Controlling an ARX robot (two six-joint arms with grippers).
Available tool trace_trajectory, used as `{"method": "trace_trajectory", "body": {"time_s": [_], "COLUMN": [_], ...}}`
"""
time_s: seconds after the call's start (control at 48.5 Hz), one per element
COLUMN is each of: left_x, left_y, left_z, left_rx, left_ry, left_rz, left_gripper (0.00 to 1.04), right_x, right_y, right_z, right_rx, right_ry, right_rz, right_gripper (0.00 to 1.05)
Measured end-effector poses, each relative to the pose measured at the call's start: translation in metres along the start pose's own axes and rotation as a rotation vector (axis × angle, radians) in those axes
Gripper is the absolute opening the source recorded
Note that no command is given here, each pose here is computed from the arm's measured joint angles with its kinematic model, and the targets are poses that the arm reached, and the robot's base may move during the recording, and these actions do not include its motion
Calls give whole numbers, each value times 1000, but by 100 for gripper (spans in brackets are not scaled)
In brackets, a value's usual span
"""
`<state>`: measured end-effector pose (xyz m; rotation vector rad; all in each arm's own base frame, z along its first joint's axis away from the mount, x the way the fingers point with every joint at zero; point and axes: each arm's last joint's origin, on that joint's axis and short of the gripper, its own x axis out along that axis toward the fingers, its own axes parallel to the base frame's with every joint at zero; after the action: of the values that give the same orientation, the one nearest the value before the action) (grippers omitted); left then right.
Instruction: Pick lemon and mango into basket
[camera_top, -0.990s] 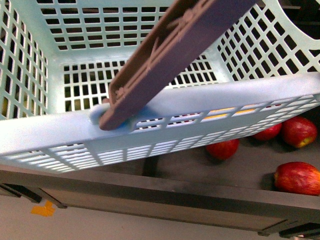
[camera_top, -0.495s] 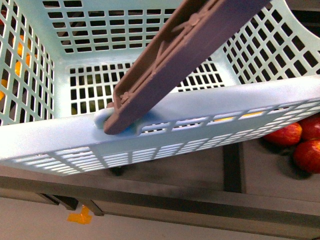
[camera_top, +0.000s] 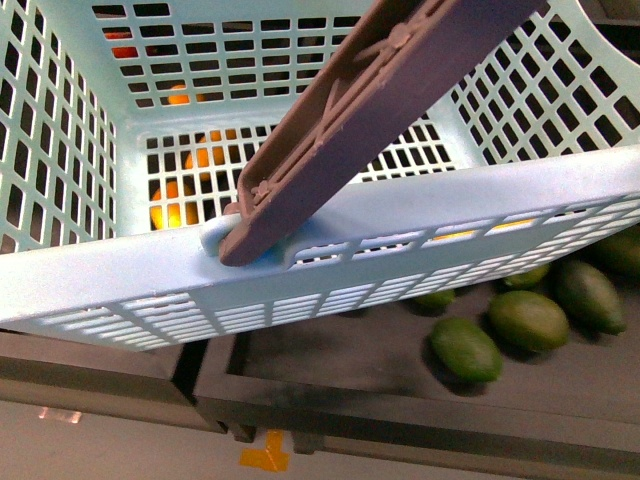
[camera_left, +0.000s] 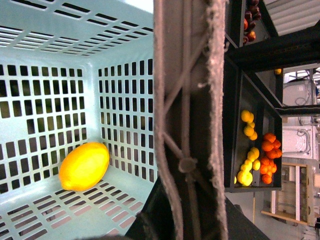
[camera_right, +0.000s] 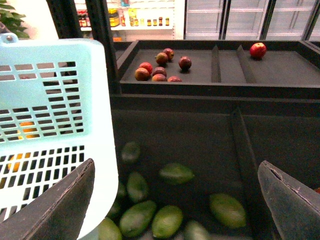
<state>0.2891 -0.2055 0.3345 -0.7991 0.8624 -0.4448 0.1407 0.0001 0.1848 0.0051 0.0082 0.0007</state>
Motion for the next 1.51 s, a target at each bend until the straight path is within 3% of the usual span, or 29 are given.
{"method": "trace_trajectory", "body": {"time_s": [1.506], "left_x": [0], "left_y": [0], "left_z": [0], "left_rx": [1], "left_ry": [-4], "left_rz": [1], "left_gripper": [5], "right_x": [0], "right_y": [0], "right_z": [0], "right_rx": [0], "right_ry": [0], "right_rz": [1], "right_gripper": [96]}}
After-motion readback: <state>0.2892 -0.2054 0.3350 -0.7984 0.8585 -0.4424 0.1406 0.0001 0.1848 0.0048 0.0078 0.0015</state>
